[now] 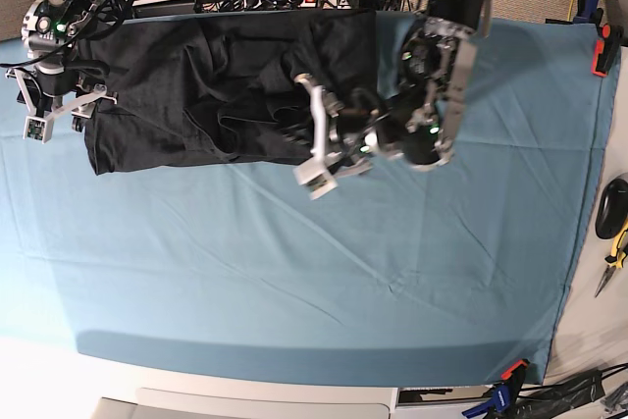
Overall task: Fold the T-shirt properly
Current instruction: 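Carry the held strip end with the left gripper toward the right gripper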
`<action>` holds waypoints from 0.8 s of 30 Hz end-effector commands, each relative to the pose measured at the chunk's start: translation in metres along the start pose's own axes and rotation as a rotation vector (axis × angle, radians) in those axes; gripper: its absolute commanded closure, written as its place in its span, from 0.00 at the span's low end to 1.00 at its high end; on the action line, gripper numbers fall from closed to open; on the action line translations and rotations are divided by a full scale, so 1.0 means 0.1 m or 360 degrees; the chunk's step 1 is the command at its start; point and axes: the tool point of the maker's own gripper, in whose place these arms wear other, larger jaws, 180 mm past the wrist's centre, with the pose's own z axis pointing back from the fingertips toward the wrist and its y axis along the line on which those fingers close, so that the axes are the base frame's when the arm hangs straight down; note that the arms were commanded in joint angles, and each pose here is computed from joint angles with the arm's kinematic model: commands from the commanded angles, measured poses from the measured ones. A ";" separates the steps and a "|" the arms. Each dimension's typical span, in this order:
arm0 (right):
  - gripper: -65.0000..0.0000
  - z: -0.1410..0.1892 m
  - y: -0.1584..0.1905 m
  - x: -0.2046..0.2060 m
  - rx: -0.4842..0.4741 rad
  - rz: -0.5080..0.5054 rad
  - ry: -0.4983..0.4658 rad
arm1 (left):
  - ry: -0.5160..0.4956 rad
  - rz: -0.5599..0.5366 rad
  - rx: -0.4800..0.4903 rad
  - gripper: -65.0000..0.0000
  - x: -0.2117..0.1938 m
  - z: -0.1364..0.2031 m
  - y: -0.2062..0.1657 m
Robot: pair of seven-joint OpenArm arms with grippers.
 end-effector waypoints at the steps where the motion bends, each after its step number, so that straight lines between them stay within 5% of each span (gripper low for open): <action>1: 0.48 0.02 -0.05 0.14 -0.0020 0.0011 -0.0085 | -0.0074 -0.0006 -0.0027 1.00 0.11 0.07 -0.01; 4: 0.48 0.02 -0.05 0.15 -0.0020 0.0011 -0.0086 | -0.0046 0.0059 -0.0080 1.00 -0.06 0.15 -0.03; 9: 0.48 0.02 -0.05 0.15 -0.0018 0.0009 -0.0085 | -0.0047 0.0080 -0.0119 0.68 -0.16 0.17 -0.07; 24: 0.48 0.02 -0.03 0.15 -0.0001 -0.0004 -0.0091 | 0.0026 -0.0004 0.0098 0.57 -0.14 0.20 0.20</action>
